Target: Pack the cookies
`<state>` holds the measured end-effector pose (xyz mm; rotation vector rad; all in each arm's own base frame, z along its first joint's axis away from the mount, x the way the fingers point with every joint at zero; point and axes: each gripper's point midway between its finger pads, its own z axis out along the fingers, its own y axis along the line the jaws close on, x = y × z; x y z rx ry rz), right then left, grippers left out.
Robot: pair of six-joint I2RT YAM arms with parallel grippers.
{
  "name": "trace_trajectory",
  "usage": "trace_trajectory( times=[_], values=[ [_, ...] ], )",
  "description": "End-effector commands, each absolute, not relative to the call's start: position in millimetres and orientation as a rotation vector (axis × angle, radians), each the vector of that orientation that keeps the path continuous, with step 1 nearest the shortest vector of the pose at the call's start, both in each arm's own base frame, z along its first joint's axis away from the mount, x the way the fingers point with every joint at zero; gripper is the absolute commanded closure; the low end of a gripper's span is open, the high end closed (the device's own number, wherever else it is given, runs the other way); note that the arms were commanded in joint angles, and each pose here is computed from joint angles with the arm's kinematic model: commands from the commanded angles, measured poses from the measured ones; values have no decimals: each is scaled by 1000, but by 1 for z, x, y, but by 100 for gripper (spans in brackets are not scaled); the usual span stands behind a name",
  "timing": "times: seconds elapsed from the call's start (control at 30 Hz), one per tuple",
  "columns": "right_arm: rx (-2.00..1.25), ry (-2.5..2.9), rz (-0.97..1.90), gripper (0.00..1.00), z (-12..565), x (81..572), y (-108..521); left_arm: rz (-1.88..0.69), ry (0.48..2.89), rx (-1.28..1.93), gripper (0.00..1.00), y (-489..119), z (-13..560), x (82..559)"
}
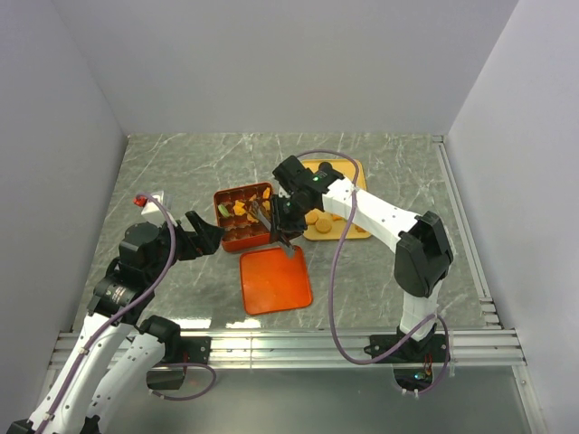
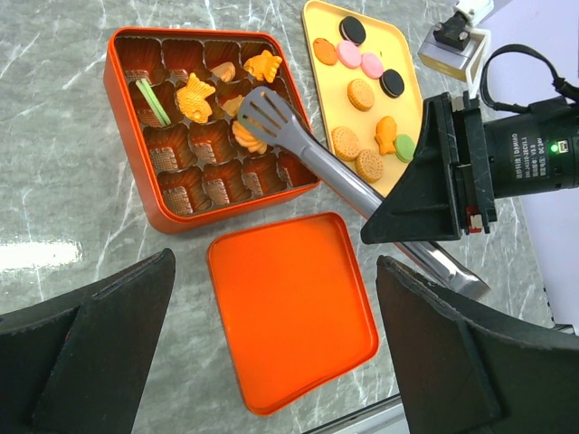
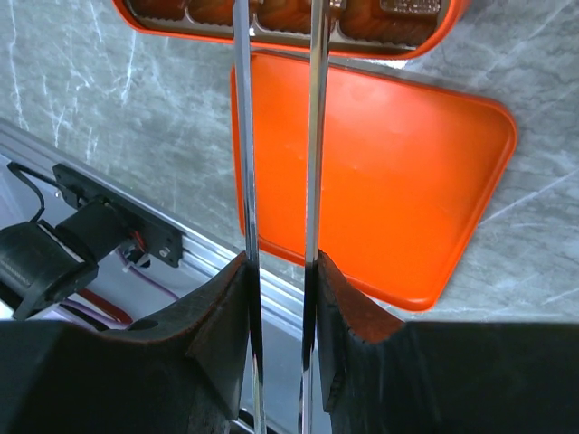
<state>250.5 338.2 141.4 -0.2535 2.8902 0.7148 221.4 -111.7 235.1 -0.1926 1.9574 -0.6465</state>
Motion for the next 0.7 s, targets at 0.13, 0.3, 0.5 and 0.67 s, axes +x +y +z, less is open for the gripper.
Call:
trace_trajectory(
  times=[0.13, 0.3, 0.5, 0.67],
  values=[
    [-264, 2835, 714, 58, 149, 256, 340, -668, 1908, -184, 1, -113, 253, 223],
    [-273, 2819, 681, 55, 157, 256, 334, -667, 1908, -185, 0, -113, 253, 223],
    [-256, 2787, 618, 53, 172, 264, 325, -668, 1907, -184, 1, -114, 253, 223],
    [-240, 2755, 602, 52, 187, 271, 319, -668, 1907, -184, 1, -114, 253, 223]
  ],
)
